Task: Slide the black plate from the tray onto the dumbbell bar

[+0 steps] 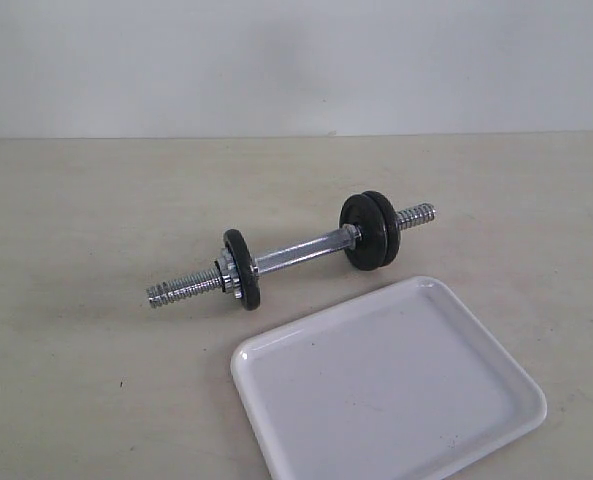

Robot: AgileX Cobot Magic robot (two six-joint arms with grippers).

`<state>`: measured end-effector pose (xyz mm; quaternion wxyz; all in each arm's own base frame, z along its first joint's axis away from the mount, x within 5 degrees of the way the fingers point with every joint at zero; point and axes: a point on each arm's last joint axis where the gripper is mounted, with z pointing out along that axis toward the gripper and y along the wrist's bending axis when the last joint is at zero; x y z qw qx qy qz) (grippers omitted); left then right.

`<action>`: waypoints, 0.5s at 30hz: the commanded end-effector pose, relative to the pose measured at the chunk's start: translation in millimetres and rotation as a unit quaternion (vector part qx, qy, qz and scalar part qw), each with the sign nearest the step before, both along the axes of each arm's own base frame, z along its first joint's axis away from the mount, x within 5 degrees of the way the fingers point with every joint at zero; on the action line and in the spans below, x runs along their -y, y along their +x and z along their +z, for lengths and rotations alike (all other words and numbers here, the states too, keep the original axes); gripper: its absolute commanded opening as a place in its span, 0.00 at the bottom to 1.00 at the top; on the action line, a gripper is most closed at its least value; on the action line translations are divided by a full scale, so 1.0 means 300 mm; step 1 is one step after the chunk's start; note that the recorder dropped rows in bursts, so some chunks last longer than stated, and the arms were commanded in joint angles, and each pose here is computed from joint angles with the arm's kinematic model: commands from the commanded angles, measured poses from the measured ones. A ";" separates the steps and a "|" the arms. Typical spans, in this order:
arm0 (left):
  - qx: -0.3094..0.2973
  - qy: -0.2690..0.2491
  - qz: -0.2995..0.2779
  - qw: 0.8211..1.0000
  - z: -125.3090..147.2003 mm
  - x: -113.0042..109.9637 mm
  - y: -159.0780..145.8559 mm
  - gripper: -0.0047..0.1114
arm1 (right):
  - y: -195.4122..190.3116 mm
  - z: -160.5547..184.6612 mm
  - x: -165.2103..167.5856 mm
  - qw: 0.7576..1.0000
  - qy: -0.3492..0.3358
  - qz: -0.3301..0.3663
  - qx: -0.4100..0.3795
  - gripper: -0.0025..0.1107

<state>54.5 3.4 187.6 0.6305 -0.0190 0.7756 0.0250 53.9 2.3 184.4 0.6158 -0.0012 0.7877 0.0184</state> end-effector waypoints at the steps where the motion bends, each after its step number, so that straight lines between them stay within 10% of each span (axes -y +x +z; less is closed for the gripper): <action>1: -0.002 0.003 0.002 1.000 -0.004 -0.001 -0.001 0.08 | 0.000 -0.001 0.001 1.000 0.001 -0.002 0.004 0.02; 15: -0.002 0.003 0.002 1.000 -0.004 -0.001 -0.001 0.08 | 0.000 -0.001 0.001 1.000 0.002 -0.002 0.004 0.02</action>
